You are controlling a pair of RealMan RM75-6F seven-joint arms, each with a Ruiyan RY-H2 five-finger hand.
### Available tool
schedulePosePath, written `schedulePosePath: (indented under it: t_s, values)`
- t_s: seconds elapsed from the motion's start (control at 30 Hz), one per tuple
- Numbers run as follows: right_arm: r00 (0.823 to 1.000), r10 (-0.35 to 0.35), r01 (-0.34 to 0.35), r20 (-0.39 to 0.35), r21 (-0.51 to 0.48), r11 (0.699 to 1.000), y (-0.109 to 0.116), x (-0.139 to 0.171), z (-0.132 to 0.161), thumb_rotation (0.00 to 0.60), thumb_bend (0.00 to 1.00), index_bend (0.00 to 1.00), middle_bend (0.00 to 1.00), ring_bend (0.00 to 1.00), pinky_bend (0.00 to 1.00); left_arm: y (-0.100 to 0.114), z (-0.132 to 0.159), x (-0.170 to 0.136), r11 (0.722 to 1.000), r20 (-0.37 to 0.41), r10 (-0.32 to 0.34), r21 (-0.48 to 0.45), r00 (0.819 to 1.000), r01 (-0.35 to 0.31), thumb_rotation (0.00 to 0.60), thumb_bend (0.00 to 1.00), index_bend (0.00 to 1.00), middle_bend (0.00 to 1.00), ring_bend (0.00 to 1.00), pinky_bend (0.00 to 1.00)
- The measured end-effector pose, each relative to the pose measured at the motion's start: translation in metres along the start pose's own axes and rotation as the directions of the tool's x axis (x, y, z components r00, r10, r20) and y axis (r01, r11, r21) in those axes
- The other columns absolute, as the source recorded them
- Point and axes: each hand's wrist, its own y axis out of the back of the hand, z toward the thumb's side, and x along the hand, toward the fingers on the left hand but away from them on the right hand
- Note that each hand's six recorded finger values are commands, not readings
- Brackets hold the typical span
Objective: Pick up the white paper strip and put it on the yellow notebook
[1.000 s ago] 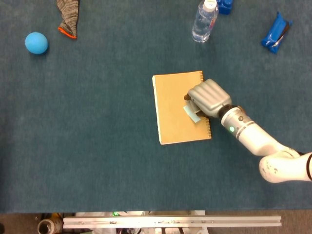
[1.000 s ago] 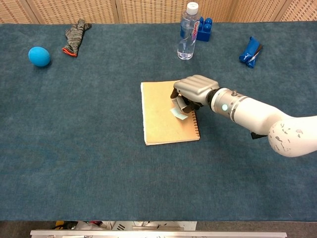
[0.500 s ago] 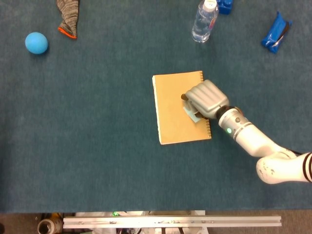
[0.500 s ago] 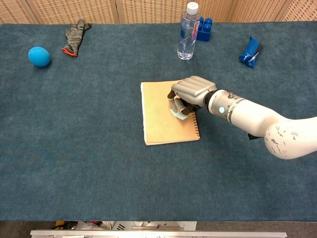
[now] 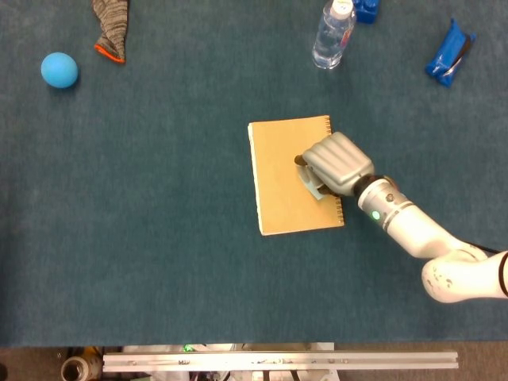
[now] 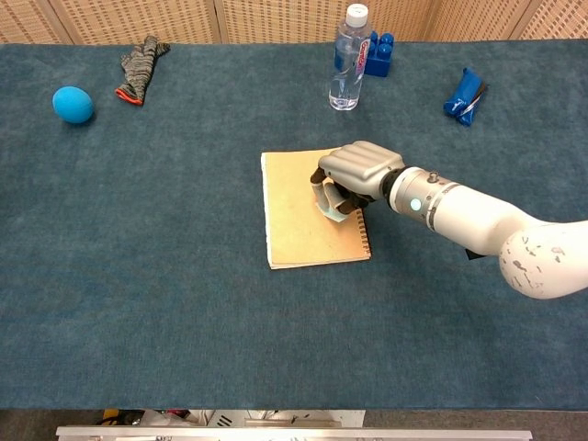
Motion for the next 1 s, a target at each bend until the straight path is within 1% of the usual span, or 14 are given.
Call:
schedulePosePath:
  t_s: [0.27, 0.53, 0.73, 1.0]
  values:
    - [1.0, 0.015, -0.016, 0.01, 0.024, 1.0, -0.004, -0.0006, -0.0009, 0.6, 0.76, 0.55, 1.0, 1.0, 1.0, 0.0007, -0.0009, -0.0009, 1.0, -0.002, 0.001, -0.001, 1.0, -0.001, 0.6, 0.15, 0.0, 0.0, 0.0, 0.03]
    - [1.0, -0.007, 0.007, 0.015, 0.012, 1.0, 0.0019, -0.0008, -0.0006, 0.6, 0.76, 0.55, 1.0, 1.0, 1.0, 0.001, -0.0009, -0.0013, 1.0, -0.001, 0.003, -0.003, 1.0, -0.003, 0.6, 0.14, 0.0, 0.0, 0.0, 0.03]
    - [1.0, 0.01, -0.011, 0.024, 0.035, 0.999, -0.0035, -0.0031, -0.0025, 0.6, 0.75, 0.55, 1.0, 1.0, 1.0, 0.0003, -0.0025, -0.002, 1.0, -0.006, 0.0, -0.003, 1.0, 0.0, 0.6, 0.14, 0.0, 0.0, 0.0, 0.03]
    - [1.0, -0.004, 0.003, 0.021, 0.015, 1.0, 0.0, -0.0033, 0.0003, 0.6, 0.76, 0.55, 1.0, 1.0, 1.0, 0.001, -0.0028, -0.002, 1.0, -0.005, 0.003, -0.002, 1.0, -0.003, 0.6, 0.14, 0.0, 0.0, 0.0, 0.03]
